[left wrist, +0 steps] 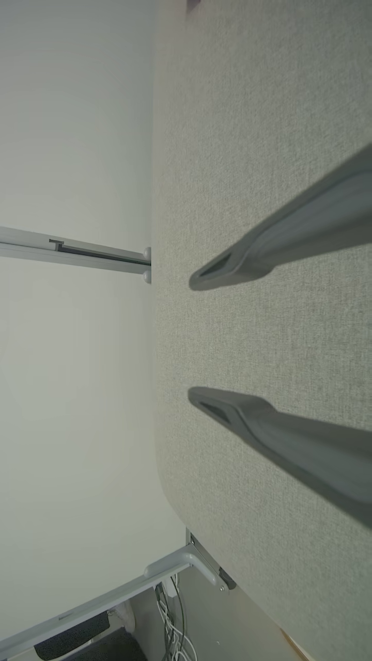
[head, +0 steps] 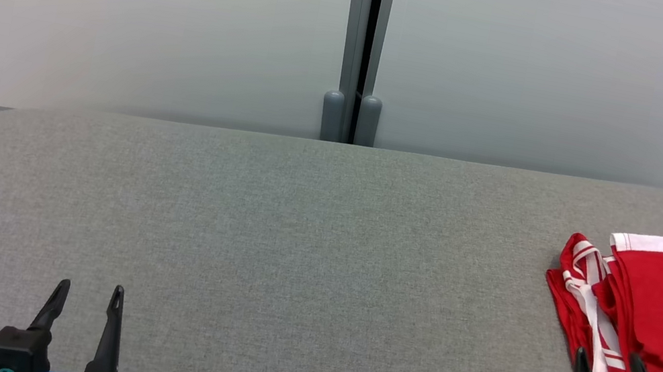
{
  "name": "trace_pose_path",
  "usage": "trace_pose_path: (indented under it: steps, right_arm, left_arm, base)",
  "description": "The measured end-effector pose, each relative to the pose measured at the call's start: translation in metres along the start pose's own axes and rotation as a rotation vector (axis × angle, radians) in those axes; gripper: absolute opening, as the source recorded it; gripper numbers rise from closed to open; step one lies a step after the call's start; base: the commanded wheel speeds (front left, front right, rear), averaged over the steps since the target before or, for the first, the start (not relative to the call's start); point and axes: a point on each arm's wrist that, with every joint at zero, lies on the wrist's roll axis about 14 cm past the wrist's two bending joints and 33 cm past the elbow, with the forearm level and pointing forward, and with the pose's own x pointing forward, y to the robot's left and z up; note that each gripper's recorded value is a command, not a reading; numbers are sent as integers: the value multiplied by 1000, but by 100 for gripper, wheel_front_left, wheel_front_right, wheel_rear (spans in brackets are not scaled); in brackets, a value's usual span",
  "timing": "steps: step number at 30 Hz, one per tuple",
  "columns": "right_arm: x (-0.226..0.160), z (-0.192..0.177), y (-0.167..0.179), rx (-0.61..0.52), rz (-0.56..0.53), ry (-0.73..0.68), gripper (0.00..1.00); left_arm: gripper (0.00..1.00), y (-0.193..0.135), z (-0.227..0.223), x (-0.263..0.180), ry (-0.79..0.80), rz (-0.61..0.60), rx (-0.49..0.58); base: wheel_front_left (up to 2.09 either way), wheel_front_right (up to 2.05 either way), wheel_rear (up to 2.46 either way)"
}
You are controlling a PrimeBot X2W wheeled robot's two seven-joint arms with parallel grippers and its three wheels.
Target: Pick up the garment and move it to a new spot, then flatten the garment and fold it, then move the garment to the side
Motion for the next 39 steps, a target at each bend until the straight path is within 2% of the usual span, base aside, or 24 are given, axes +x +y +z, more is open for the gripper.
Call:
trace_pose_path:
  steps: [34, 35, 39]
  right_arm:
    - [-9, 4, 5, 4, 14, -3, 100]
    - [-9, 2, 5, 5, 14, 5, 0]
    - [-9, -13, 5, 17, 12, 49, 0]
  left_arm:
    - [100, 5, -10, -9, 33, 16, -1]
    - [0, 4, -12, -9, 40, 16, -5]
    - [0, -3, -30, -16, 92, 15, -24]
  base:
    - [0, 0, 0]
    - [0, 0, 0]
    - [0, 0, 0]
